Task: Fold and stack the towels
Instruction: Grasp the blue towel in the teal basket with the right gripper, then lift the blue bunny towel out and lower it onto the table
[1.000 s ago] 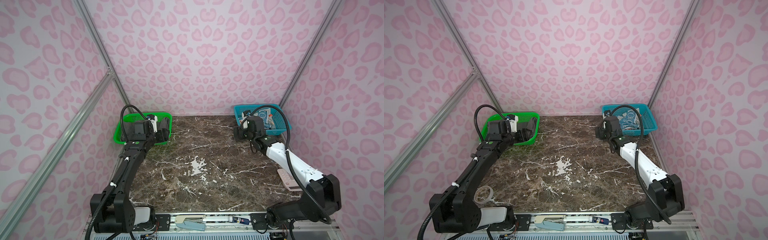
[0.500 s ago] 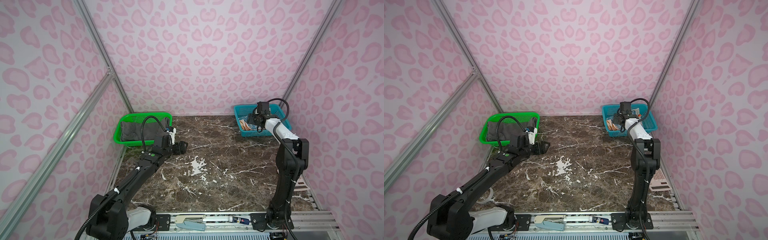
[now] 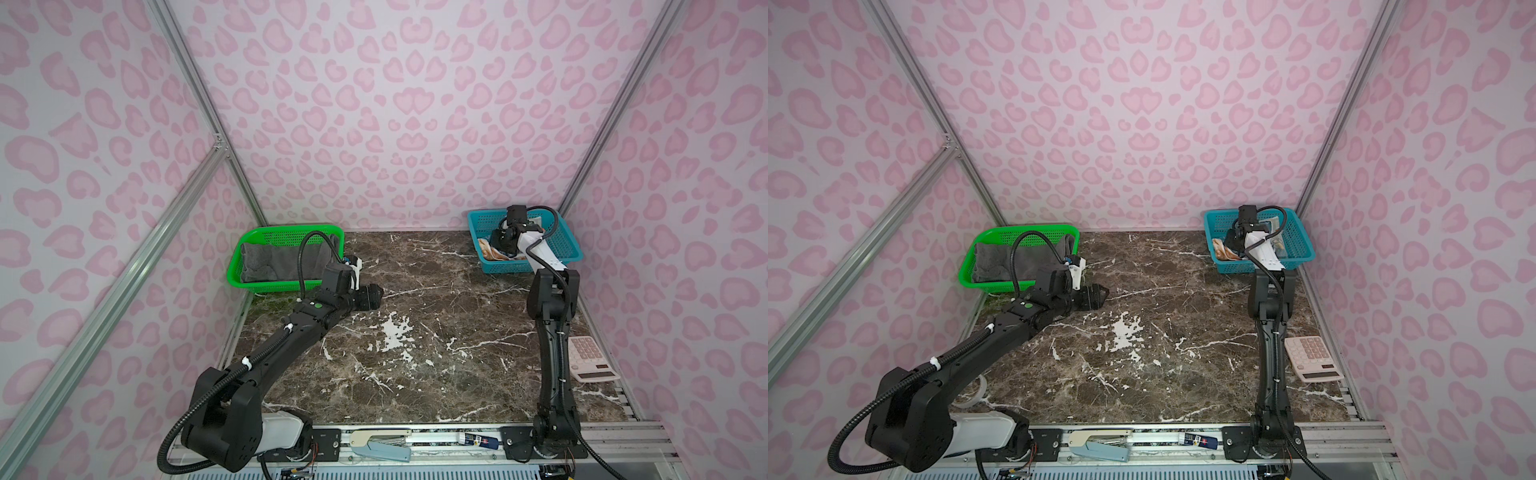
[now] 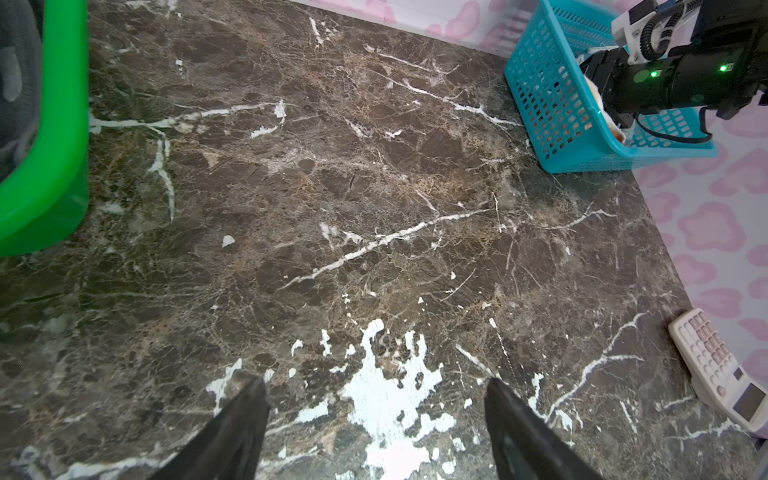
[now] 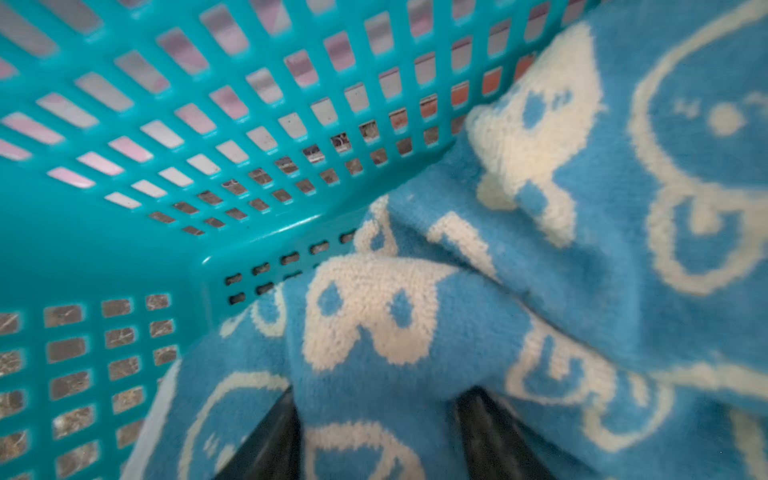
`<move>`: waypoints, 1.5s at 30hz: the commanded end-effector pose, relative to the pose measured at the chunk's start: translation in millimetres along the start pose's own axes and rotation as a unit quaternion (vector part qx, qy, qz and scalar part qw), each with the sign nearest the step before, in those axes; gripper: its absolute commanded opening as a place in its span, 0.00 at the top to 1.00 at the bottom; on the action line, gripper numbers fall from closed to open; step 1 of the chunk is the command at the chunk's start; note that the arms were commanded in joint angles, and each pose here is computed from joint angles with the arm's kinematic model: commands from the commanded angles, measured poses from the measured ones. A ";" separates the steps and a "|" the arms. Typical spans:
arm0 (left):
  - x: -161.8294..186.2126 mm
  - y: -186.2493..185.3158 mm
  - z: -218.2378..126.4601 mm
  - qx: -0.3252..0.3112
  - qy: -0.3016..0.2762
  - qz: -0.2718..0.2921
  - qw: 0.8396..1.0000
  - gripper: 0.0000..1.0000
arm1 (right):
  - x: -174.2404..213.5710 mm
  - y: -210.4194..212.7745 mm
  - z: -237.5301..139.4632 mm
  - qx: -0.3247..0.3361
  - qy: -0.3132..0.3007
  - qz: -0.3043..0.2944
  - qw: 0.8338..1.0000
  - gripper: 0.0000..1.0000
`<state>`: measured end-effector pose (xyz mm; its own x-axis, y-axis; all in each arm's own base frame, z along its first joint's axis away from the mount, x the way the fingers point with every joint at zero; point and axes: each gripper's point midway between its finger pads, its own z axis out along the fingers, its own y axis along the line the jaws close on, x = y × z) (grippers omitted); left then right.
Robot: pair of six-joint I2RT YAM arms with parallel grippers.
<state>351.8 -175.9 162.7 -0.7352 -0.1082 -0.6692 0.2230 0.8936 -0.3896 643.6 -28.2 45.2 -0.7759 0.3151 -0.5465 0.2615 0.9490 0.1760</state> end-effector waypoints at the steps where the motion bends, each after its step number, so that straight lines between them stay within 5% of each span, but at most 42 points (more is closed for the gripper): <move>1: -6.3 -1.9 0.3 0.000 -0.009 -0.003 1.000 0.17 | 11.0 -4.9 -4.7 0.009 0.025 0.009 1.000 0.63; 3: -6.0 -1.7 1.5 0.000 -0.008 -0.002 1.000 0.17 | 3.7 -4.7 -18.0 0.011 0.009 0.006 1.000 0.81; 7: -7.4 -5.1 4.5 0.006 -0.005 -0.002 1.000 0.18 | -8.3 -5.1 -52.5 0.017 -0.035 0.003 0.999 0.95; 21: -12.7 -15.7 10.5 0.024 -0.002 0.006 1.000 0.18 | -14.8 -6.8 -176.1 0.018 -0.151 0.007 0.988 1.00; 30: -29.8 -28.0 9.6 0.041 -0.016 0.020 0.999 0.18 | -17.2 26.2 -266.2 -0.010 -0.246 -0.054 0.968 1.00; 39: -51.3 -42.0 -6.0 0.058 -0.048 0.030 0.997 0.18 | 15.6 110.2 -383.0 -0.103 -0.338 -0.186 0.917 1.00; 45: -60.4 -44.0 -27.7 0.052 -0.072 0.043 0.995 0.18 | 78.8 177.0 -459.8 -0.307 -0.302 -0.276 0.859 1.00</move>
<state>367.5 -198.6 217.6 -0.6620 -0.1025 -0.7424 0.3270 0.8519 -0.4092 394.0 126.8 404.0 -0.1985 -0.0311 -0.9796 -0.3196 0.9469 0.0347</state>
